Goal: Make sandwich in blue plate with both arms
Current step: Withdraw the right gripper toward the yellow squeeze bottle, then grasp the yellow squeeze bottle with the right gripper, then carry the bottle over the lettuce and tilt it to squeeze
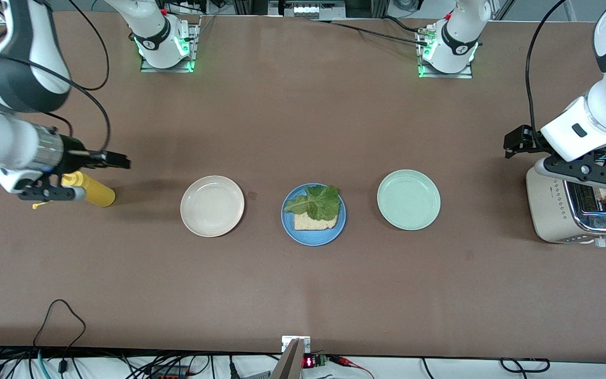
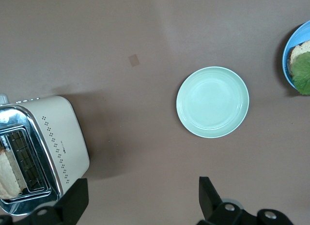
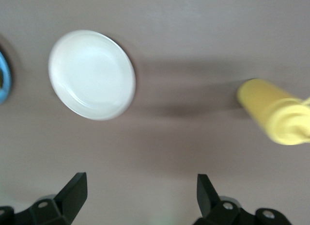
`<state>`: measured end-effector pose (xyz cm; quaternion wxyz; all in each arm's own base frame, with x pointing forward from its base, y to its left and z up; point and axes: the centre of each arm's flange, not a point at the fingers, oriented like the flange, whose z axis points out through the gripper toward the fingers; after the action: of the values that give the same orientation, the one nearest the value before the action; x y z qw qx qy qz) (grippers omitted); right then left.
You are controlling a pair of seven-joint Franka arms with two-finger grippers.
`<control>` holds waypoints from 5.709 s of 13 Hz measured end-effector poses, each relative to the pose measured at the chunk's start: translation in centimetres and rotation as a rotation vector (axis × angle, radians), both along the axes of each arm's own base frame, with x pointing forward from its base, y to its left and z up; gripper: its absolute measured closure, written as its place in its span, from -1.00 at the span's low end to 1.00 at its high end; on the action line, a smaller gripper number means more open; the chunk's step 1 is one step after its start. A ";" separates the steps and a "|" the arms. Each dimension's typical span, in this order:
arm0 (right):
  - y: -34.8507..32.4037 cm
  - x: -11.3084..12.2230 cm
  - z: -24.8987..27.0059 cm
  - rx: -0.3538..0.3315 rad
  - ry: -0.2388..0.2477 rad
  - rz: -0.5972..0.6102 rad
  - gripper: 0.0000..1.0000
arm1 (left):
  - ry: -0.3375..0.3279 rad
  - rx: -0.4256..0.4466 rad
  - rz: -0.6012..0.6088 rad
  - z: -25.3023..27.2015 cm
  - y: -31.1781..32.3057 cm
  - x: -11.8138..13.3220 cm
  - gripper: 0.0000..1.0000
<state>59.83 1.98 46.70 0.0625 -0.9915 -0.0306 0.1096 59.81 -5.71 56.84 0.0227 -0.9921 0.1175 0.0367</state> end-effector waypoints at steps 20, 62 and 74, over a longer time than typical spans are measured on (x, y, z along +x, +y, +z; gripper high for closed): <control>-29.5 -8.0 -16.7 0.373 -0.627 0.946 -1.00 | -0.002 -0.001 0.000 0.1 0.0 0.0 -1.00; 16.7 2.4 -10.0 0.167 -0.444 1.448 0.08 | -0.002 -0.002 0.000 0.1 -0.1 0.0 -1.00; 38.6 -6.3 -18.8 -0.181 -0.283 1.466 0.08 | -0.002 -0.002 0.000 0.1 0.0 0.0 -1.00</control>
<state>53.57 40.56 27.94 -0.1128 -0.7230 -0.6816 -0.0034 59.83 -5.75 56.94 0.0220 -0.9922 0.1176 0.0355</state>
